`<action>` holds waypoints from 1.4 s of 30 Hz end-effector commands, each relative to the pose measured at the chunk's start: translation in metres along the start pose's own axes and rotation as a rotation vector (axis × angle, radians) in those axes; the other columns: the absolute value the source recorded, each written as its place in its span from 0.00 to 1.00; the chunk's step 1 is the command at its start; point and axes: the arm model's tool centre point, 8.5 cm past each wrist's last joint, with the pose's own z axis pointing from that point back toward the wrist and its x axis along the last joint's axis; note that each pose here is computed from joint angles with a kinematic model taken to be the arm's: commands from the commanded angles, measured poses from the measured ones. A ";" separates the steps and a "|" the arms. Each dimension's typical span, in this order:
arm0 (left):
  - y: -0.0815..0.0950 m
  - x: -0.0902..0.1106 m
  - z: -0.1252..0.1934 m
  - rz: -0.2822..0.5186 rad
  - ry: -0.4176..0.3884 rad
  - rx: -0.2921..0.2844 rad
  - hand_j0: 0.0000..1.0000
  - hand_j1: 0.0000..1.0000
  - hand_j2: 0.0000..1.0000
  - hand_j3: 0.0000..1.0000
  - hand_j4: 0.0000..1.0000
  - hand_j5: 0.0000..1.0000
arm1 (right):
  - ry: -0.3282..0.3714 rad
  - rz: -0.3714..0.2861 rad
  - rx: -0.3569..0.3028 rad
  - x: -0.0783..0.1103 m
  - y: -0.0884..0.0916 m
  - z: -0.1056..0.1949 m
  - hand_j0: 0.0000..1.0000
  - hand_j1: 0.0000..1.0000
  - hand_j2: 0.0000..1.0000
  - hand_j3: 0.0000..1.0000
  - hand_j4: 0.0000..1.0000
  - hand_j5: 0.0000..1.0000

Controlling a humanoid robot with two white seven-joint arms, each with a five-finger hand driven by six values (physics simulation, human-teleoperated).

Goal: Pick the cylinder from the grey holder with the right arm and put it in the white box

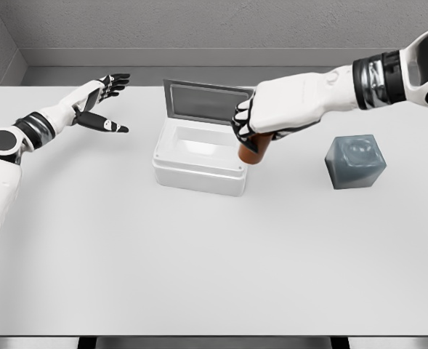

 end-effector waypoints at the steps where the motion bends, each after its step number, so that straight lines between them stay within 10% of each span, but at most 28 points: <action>1: 0.000 0.000 0.000 0.007 -0.003 0.005 1.00 1.00 1.00 1.00 1.00 1.00 | -0.011 0.016 0.017 -0.001 -0.003 -0.012 0.29 0.29 0.29 0.29 0.29 0.29; 17: 0.000 0.000 0.000 0.007 -0.003 0.005 1.00 1.00 1.00 1.00 1.00 1.00 | 0.068 -0.013 0.068 -0.045 0.002 -0.047 0.30 0.30 0.30 0.30 0.30 0.30; 38: 0.002 0.000 0.001 0.005 -0.003 0.006 1.00 1.00 1.00 1.00 1.00 1.00 | 0.079 -0.039 0.087 -0.055 0.010 -0.069 0.33 0.33 0.33 0.33 0.33 0.33; 42: 0.001 0.000 0.001 0.005 -0.005 0.005 1.00 1.00 1.00 1.00 1.00 1.00 | 0.074 -0.035 0.114 -0.054 0.009 -0.069 0.69 0.69 0.69 0.69 0.69 0.69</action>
